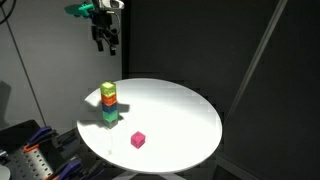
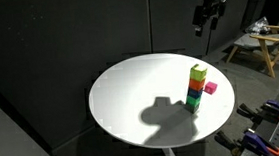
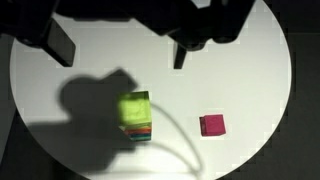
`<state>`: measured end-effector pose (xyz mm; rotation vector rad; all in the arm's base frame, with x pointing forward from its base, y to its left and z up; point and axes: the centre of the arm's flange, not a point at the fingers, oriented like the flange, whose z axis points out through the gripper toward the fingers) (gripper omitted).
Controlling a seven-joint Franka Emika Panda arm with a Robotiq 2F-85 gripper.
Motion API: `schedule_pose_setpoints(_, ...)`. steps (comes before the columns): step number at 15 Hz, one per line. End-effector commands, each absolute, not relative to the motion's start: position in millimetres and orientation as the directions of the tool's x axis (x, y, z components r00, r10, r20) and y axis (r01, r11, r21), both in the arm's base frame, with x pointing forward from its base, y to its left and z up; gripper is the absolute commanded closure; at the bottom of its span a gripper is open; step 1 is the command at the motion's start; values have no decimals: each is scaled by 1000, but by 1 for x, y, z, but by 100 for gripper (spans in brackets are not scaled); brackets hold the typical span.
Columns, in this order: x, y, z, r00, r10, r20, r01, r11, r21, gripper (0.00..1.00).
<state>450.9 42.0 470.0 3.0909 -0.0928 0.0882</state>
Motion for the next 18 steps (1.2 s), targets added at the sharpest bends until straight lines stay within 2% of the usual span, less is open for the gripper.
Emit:
schedule_pose_setpoints(1,458,34,464,999,-16,36,-18,-998,60,0)
schedule_pose_setpoints(18,473,41,406,987,157,-29,158,-987,38,0)
